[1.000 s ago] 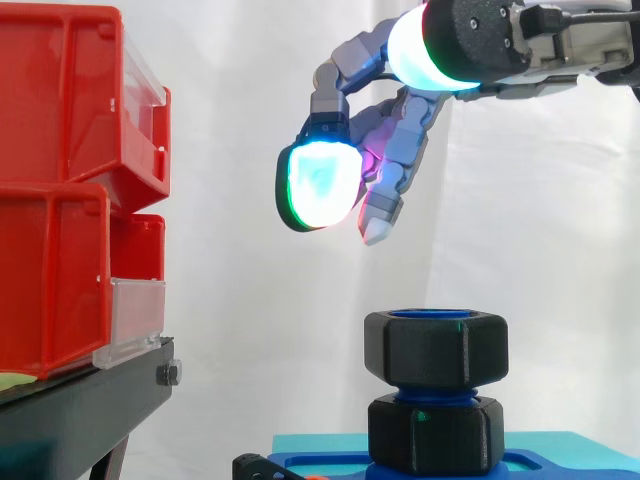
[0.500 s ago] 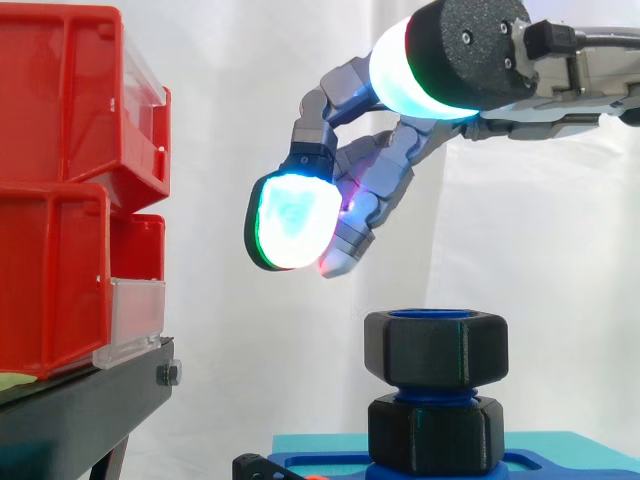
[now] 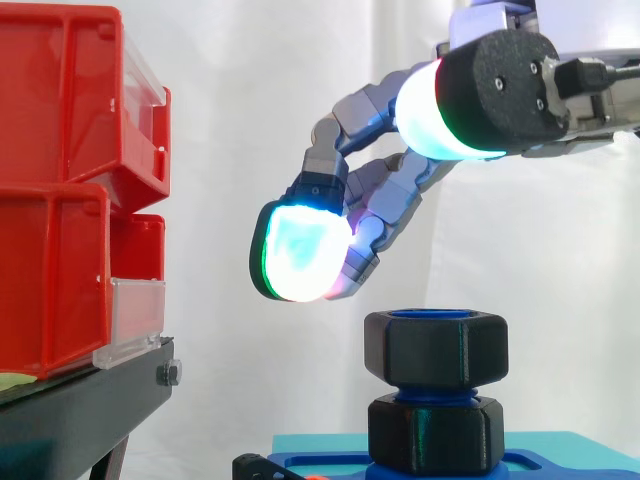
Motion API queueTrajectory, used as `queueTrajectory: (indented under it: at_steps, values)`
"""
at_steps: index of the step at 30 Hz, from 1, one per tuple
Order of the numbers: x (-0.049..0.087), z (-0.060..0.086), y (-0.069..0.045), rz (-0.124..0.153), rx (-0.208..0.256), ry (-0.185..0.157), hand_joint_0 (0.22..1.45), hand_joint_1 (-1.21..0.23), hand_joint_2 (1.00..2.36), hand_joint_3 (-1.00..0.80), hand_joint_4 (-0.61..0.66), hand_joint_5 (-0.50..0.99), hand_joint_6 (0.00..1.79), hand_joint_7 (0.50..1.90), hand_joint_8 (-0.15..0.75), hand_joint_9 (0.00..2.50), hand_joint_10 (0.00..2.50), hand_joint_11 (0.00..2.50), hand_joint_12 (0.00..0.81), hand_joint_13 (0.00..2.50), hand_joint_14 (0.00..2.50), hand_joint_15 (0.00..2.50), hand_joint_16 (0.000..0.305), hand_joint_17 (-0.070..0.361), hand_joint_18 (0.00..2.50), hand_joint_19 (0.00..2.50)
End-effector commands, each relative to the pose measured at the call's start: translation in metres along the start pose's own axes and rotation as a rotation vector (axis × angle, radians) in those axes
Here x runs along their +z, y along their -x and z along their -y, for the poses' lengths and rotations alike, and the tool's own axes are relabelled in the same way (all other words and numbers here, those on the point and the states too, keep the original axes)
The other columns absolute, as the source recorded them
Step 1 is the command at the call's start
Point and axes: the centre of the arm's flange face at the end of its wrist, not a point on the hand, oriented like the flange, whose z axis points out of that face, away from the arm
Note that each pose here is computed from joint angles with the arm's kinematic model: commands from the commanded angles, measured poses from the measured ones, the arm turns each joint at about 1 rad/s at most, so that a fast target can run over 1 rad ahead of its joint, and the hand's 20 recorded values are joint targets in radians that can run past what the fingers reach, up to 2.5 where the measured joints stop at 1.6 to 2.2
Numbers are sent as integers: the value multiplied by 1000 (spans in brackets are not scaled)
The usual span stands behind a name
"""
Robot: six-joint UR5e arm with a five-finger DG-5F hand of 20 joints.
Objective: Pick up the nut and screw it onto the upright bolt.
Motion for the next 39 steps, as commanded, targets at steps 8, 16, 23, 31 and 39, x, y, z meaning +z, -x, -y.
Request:
queueTrajectory:
  at_steps: [8, 16, 23, 31, 39]
  values:
    - [-4, 5, -3, -39, -5, 6, 505, -223, 1000, -500, 185, -115, 503, 815, 229, 666, 0, 0, 260, 597, 0, 0, 26, 59, 294, 0]
    - [-6, 9, -4, -56, -8, 2, 505, -222, 1000, -500, 212, -105, 503, 872, 234, 661, 0, 0, 259, 594, 0, 0, 26, 59, 293, 0]
    - [-8, 14, -6, -70, -9, -4, 505, -220, 1000, -500, 229, -97, 503, 933, 238, 665, 0, 0, 257, 600, 0, 0, 26, 59, 300, 0]
    - [-9, 19, -6, -77, -12, 3, 511, -214, 1000, -500, 239, -79, 504, 1097, 238, 691, 0, 0, 250, 627, 0, 0, 25, 56, 311, 0]
    - [-11, 31, -5, -82, -16, -8, 517, -198, 1000, -500, 192, -61, 503, 1273, 247, 729, 0, 0, 241, 657, 0, 0, 22, 49, 342, 0]
